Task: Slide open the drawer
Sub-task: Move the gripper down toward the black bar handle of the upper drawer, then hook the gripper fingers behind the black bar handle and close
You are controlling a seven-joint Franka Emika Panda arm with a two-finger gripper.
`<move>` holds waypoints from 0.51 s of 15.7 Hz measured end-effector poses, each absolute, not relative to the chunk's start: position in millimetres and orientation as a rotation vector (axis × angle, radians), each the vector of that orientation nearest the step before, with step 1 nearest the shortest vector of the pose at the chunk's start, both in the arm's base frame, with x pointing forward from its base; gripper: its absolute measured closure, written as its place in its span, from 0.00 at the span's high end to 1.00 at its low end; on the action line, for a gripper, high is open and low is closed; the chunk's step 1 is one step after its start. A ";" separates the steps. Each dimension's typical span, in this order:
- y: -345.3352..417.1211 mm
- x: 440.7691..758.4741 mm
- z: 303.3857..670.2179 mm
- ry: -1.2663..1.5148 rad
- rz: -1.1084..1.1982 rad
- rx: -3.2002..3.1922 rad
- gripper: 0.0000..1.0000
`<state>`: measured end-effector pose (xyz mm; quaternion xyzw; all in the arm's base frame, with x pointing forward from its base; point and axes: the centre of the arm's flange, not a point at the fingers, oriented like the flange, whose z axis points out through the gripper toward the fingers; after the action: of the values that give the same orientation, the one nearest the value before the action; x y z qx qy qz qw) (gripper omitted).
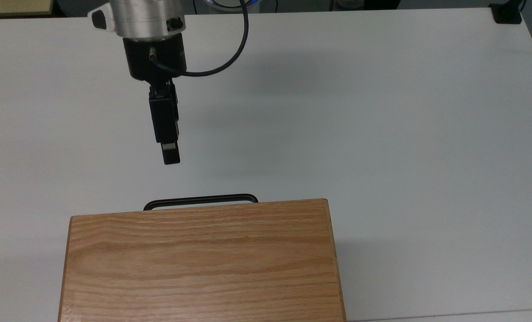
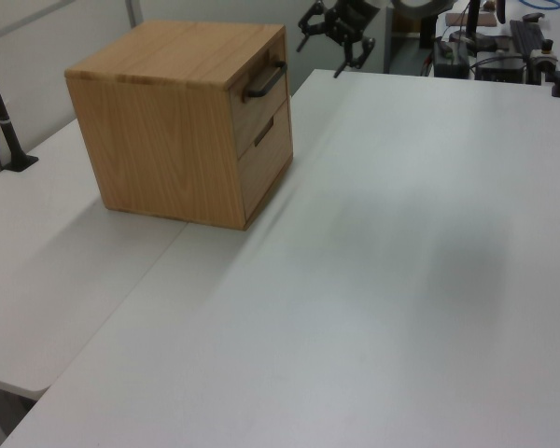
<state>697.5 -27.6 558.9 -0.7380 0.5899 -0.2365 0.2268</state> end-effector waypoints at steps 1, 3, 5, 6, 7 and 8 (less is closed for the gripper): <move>-25.9 701.6 555.7 1.618 -0.676 -2.007 1.00; -21.3 708.9 546.4 1.602 -0.708 -1.986 1.00; -8.7 717.5 535.3 1.579 -0.719 -1.989 0.93; -1.8 721.5 528.3 1.571 -0.714 -1.998 0.92; 4.5 725.1 521.8 1.564 -0.710 -2.006 0.88; 10.2 727.9 517.7 1.554 -0.712 -2.009 0.88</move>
<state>727.9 10.2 517.7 -0.7375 0.5707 -0.2614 0.2492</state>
